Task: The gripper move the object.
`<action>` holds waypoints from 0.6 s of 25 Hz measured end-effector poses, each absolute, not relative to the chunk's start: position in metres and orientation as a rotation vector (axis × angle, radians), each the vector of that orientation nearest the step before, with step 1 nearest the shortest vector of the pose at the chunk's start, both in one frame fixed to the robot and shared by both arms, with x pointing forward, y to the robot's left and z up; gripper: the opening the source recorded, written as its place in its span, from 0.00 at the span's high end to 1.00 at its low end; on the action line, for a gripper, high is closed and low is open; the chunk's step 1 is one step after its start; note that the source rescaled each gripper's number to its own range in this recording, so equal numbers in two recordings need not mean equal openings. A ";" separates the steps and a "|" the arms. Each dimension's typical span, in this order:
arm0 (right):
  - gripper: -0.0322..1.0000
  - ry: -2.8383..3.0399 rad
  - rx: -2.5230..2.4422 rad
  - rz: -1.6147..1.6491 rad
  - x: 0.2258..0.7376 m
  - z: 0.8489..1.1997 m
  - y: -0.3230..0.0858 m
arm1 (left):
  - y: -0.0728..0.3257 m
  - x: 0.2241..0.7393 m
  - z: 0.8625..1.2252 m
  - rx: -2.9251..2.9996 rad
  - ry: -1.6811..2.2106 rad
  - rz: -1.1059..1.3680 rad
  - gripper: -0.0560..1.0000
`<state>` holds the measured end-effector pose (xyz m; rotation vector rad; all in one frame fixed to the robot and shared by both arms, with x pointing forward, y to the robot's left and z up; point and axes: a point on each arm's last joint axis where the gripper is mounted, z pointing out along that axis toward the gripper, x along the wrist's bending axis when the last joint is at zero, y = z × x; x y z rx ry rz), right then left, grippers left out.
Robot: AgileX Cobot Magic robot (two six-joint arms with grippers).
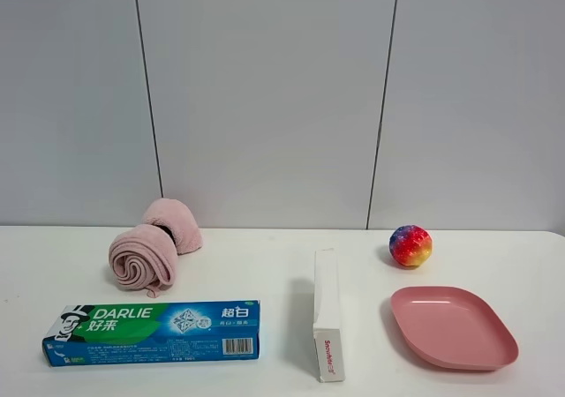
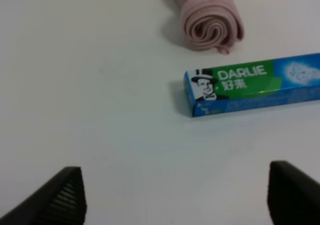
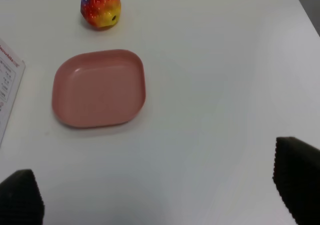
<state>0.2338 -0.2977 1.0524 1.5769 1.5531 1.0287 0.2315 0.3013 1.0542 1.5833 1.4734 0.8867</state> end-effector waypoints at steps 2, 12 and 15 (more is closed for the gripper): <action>0.00 1.553 1.577 1.029 0.234 1.052 -0.298 | 0.302 0.232 1.054 1.573 1.482 0.900 0.32; 0.00 1.553 1.577 1.029 0.234 1.052 -0.298 | 0.302 0.232 1.055 1.566 1.487 0.905 0.32; 0.00 1.553 1.577 1.029 0.234 1.052 -0.298 | 0.302 0.232 1.055 1.566 1.487 0.905 0.32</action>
